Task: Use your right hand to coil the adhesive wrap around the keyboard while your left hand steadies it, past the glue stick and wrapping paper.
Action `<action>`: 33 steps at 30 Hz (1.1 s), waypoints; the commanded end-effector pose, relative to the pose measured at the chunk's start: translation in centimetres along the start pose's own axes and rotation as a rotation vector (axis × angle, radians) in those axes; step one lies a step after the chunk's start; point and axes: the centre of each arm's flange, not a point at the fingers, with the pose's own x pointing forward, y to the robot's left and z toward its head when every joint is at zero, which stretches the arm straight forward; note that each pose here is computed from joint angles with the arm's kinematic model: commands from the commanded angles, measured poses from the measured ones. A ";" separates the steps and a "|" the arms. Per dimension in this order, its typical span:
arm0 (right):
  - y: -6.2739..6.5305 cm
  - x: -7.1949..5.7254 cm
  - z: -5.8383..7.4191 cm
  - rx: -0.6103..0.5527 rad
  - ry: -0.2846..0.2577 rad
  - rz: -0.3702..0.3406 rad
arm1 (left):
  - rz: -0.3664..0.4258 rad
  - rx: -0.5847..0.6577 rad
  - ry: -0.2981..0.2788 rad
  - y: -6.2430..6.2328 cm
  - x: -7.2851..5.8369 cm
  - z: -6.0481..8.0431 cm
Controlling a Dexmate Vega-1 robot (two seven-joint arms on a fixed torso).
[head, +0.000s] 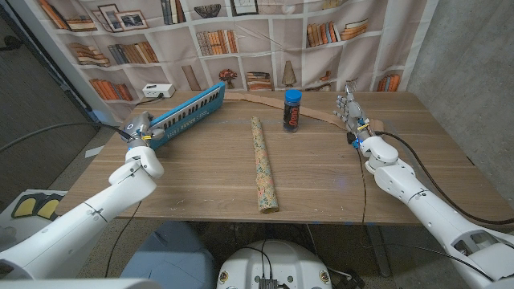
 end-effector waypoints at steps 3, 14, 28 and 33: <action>-0.8 -0.6 -0.1 0.007 0.005 -0.020 | -0.020 -0.144 -0.061 -1.8 -0.8 1.1; -1.3 -0.9 -0.4 0.012 0.008 -0.037 | 0.092 -0.292 -0.125 -1.2 -1.2 1.9; -1.4 -1.2 -0.6 0.012 0.007 -0.041 | 0.195 -0.351 -0.183 -0.6 -1.9 2.3; -1.3 -1.1 -0.6 0.014 0.006 -0.039 | 0.215 -0.373 -0.190 -0.3 -2.1 2.4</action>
